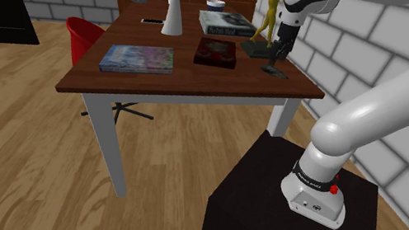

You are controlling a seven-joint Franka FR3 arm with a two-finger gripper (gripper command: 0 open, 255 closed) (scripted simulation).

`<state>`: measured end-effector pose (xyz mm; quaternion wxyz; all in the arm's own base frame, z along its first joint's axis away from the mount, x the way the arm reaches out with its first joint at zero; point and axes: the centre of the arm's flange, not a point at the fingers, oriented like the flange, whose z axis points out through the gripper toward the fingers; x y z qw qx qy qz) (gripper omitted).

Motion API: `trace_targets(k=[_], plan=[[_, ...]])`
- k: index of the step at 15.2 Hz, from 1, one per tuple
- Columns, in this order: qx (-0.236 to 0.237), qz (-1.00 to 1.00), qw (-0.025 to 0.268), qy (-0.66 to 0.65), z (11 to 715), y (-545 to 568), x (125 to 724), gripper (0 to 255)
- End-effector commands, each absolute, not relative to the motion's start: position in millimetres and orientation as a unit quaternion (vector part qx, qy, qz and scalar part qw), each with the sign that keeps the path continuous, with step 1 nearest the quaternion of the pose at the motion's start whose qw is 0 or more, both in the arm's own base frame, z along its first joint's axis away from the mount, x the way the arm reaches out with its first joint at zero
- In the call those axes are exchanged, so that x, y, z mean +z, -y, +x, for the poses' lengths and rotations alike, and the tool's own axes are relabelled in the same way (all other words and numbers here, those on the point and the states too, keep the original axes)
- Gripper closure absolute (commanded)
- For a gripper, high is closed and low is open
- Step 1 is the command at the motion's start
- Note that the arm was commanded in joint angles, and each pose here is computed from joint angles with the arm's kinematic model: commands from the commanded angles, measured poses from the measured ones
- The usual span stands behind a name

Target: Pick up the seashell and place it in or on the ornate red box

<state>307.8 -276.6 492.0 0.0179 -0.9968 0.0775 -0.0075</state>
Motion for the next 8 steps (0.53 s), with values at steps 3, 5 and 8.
trace_targets(k=[3, 5, 8], plan=[[-0.008, -0.997, 0.018, -0.078, 308.1, 276.7, 470.9, 0], [-0.008, -0.997, 0.018, -0.078, 308.2, 276.6, 467.9, 0], [-0.008, -0.997, 0.018, -0.078, 308.2, 276.6, 467.9, 0]])
